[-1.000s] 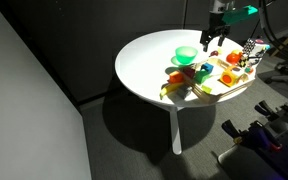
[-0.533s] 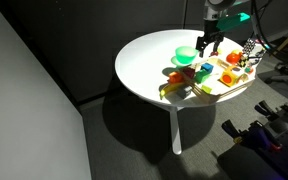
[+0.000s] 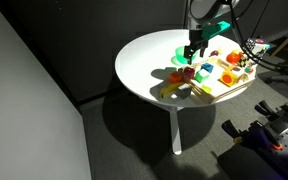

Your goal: Put the orange block onto the tray

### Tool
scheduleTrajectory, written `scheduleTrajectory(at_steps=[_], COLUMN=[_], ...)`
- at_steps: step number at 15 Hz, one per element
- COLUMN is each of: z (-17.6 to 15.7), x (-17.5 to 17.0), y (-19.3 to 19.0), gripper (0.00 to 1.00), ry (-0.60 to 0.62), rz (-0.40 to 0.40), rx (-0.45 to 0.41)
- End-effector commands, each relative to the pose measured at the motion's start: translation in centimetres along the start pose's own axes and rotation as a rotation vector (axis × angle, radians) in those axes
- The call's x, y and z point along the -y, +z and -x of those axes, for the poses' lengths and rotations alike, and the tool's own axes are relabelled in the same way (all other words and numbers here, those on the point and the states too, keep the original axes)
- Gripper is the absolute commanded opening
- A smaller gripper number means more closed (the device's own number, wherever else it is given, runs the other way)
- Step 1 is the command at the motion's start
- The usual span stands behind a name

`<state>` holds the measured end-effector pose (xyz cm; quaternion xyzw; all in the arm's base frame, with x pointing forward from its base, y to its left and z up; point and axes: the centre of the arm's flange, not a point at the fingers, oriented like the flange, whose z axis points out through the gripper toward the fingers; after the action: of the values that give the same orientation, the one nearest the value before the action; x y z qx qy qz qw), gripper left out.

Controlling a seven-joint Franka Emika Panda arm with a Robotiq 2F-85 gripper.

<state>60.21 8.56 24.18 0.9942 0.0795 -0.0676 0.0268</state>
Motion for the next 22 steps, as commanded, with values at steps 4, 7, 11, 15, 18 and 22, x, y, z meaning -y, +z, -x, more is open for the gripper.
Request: scheduleTrajectory(at_steps=[4, 7, 11, 15, 18, 22], z=[-4.1, -5.4, -6.8, -7.9, -8.6, -9.1], x=[2.9, 4.0, 5.3, 6.7, 7.7, 8.6], y=[1.9, 3.4, 5.2, 6.1, 6.3, 6.6], gripper=[1.00, 1.00, 1.00, 1.00, 1.00, 1.00], ry=[-0.115, -0.155, -0.195, -0.222, -0.237, -0.247], rz=[0.049, 0.046, 0.048, 0.055, 0.059, 0.061], rx=[-0.014, -0.008, 0.005, 0.006, 0.000, -0.007])
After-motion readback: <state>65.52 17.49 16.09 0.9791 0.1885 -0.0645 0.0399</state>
